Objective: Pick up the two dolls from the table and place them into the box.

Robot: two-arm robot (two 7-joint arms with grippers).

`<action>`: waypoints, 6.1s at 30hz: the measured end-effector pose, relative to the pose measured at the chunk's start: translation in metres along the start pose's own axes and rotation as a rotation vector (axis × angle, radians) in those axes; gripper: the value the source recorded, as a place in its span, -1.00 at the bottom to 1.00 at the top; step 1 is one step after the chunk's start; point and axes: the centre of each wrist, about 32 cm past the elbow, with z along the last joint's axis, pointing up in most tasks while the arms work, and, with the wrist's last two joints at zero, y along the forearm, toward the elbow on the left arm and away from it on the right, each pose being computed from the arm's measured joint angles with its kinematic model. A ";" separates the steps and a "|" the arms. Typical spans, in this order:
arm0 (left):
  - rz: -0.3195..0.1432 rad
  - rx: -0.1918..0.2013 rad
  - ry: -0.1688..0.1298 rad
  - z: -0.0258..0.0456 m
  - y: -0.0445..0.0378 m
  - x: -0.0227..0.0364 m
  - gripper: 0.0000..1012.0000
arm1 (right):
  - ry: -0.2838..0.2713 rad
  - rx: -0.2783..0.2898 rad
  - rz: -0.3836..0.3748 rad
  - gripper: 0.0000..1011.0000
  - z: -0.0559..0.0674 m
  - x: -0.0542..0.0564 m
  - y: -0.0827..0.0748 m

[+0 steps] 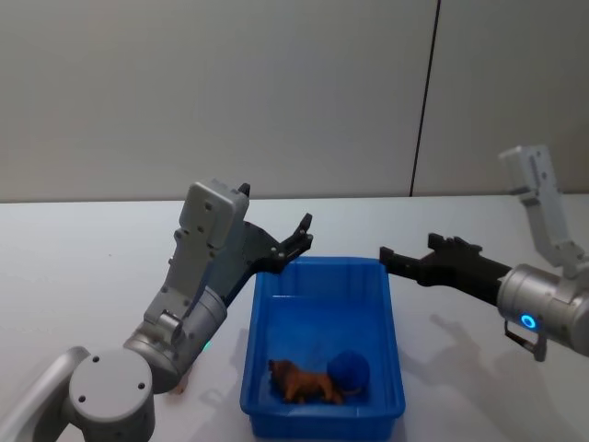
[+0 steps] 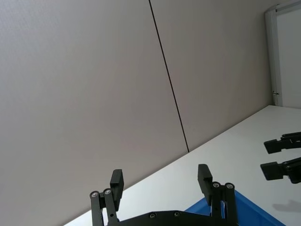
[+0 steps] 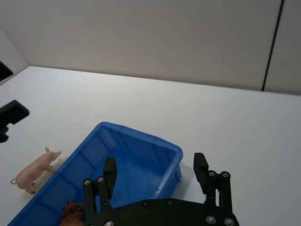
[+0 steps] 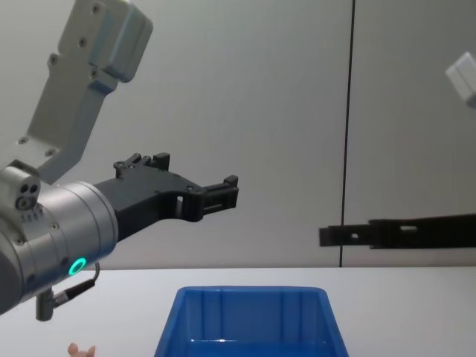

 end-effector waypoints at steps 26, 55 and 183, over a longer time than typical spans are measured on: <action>0.066 0.245 0.076 0.0134 0.0539 0.0213 0.98 | 0.370 -0.205 -0.144 0.98 -0.022 0.042 -0.020; 0.008 0.646 0.255 -0.0098 0.0873 0.0595 0.98 | 0.512 -0.289 -0.191 0.98 -0.034 0.060 -0.028; -0.954 0.267 0.509 -0.0330 -0.1038 0.1013 0.98 | 0.526 -0.298 -0.196 0.98 -0.036 0.062 -0.029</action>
